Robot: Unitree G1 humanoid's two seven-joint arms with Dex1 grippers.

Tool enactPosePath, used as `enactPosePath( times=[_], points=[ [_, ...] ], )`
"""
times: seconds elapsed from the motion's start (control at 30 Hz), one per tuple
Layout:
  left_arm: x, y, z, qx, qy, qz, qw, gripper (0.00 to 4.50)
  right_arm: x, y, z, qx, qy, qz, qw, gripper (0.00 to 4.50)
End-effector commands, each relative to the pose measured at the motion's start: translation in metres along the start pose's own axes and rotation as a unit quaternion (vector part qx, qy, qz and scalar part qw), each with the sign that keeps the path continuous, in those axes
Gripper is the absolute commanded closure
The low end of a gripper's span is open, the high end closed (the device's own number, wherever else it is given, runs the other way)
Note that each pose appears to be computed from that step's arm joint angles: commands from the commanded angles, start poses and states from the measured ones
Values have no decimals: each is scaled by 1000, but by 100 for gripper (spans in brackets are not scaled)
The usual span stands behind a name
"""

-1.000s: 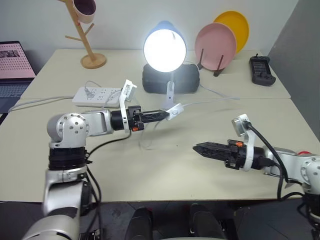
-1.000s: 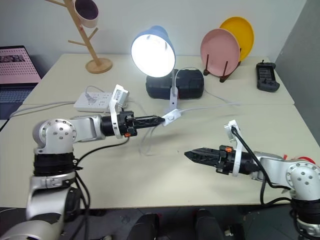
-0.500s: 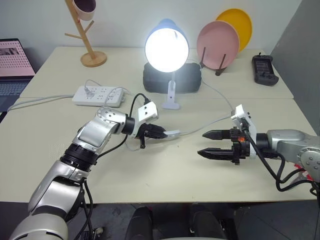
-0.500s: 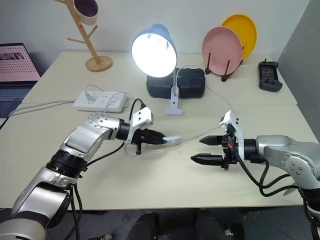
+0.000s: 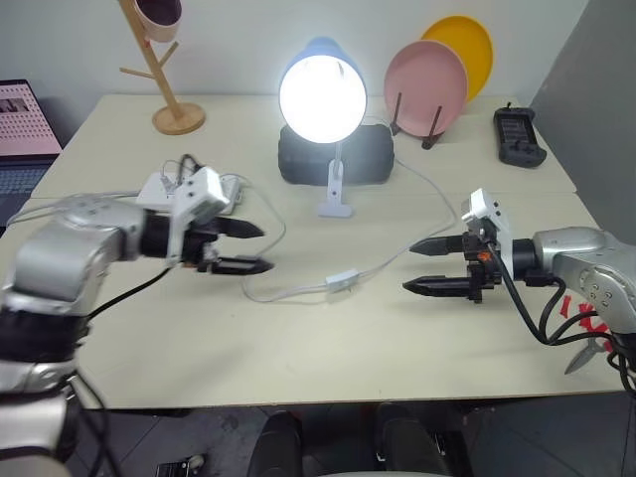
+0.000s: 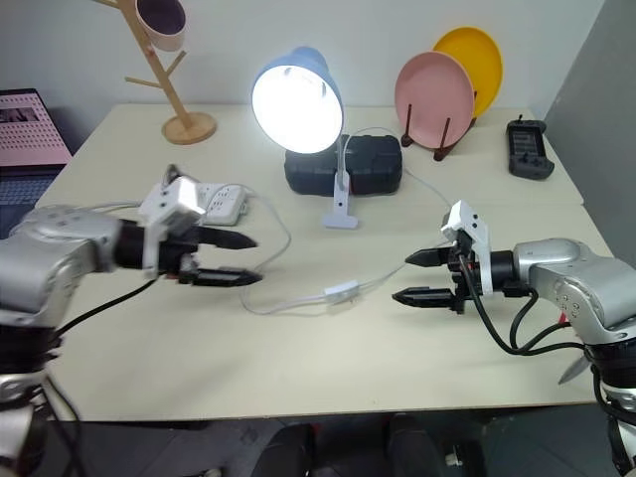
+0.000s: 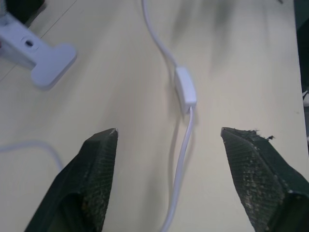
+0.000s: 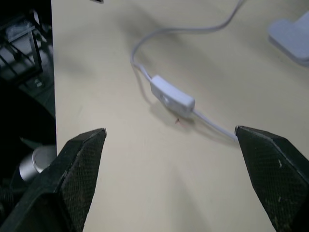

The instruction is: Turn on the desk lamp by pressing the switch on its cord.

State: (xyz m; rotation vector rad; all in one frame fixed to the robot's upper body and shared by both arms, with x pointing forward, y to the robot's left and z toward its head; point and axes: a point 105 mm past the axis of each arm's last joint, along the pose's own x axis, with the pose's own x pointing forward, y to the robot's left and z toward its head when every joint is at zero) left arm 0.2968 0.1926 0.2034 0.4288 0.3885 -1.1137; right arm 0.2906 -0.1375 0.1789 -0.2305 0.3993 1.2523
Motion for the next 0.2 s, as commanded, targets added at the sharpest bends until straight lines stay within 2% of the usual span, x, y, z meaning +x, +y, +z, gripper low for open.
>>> enactPosePath(
  times=[0.03, 0.2],
  points=[
    [-24, -6, -6, 21, 19, 41, 999, 17, 0, -1, 6, -52, 14, 16, 998, 0],
    [-24, -7, -6, 15, 11, 53, 998, 17, 3, -3, 6, -57, 16, 23, 998, 0]
  ],
)
